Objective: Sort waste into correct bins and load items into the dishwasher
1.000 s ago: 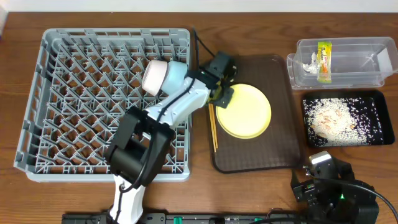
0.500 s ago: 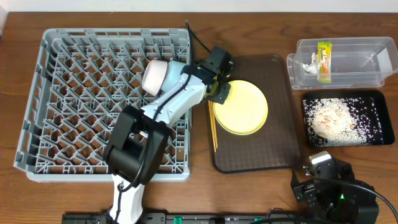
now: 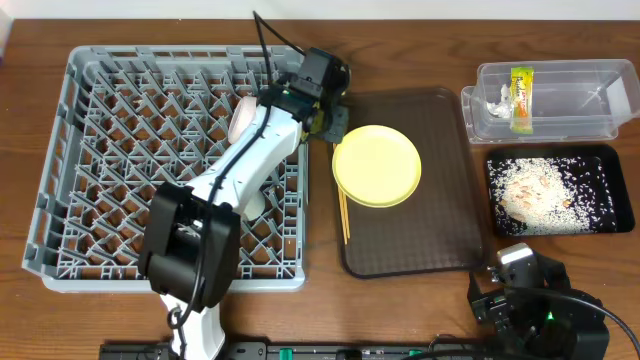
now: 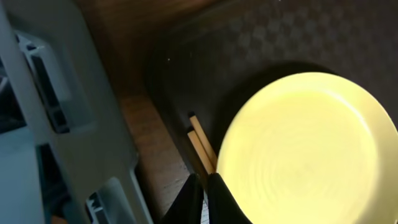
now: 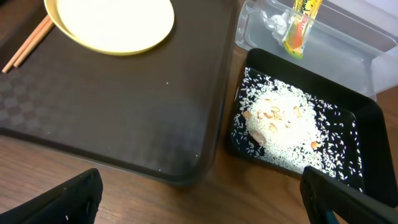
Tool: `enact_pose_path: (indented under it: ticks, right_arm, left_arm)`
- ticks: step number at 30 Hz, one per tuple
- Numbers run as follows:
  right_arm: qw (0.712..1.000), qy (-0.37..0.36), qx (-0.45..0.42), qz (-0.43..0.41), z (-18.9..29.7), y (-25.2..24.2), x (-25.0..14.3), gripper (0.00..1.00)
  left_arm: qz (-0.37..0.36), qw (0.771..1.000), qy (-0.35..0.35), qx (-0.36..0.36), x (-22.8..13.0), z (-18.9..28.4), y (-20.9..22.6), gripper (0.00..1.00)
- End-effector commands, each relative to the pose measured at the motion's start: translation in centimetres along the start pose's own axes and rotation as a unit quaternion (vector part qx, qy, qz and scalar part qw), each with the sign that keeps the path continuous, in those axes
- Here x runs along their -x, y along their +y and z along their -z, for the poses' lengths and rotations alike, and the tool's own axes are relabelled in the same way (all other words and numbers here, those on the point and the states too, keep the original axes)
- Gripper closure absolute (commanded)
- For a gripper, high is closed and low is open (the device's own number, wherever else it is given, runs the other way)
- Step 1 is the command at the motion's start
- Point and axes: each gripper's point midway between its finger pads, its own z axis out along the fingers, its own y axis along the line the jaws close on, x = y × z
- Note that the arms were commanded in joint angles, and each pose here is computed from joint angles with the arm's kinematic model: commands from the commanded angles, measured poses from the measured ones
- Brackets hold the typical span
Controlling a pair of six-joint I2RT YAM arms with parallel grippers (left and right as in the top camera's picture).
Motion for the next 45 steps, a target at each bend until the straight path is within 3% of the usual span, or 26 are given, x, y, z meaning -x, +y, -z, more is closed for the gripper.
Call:
enact_pose_path:
  ticks: [1, 4, 6, 7, 8, 12, 25, 45]
  right_arm:
    - [1.000, 0.001, 0.002, 0.002, 0.0, 0.1, -0.1, 0.01]
    - [1.000, 0.001, 0.002, 0.002, 0.0, 0.1, -0.1, 0.01]
    - [1.000, 0.001, 0.002, 0.002, 0.0, 0.1, -0.1, 0.01]
    - [1.000, 0.001, 0.002, 0.002, 0.0, 0.1, -0.1, 0.01]
    - [1.000, 0.001, 0.002, 0.002, 0.0, 0.1, -0.1, 0.01]
    - [1.000, 0.001, 0.002, 0.002, 0.0, 0.1, -0.1, 0.01]
    - [1.000, 0.001, 0.002, 0.002, 0.0, 0.1, -0.1, 0.01]
    - [1.000, 0.001, 0.002, 0.002, 0.0, 0.1, -0.1, 0.01]
  left_arm:
    - [-0.002, 1.000, -0.009, -0.012, 0.8, 0.8, -0.7, 0.94]
    - [-0.006, 1.000, 0.006, -0.013, 0.0, 0.8, -1.0, 0.94]
    - [-0.008, 1.000, 0.021, -0.013, -0.8, 0.8, -1.3, 0.83]
    - [-0.010, 0.999, 0.027, -0.013, -1.1, 0.8, -1.5, 0.67]
    - [-0.011, 0.999, 0.034, -0.009, -1.4, 0.8, -1.5, 0.61]
    - [-0.017, 0.998, 0.050, 0.026, -2.4, 0.8, -1.0, 0.49]
    - [-0.040, 0.994, 0.101, 0.035, -5.8, -0.4, -2.5, 0.50]
    - [-0.042, 0.985, 0.153, 0.062, -8.6, -4.0, -1.2, 0.50]
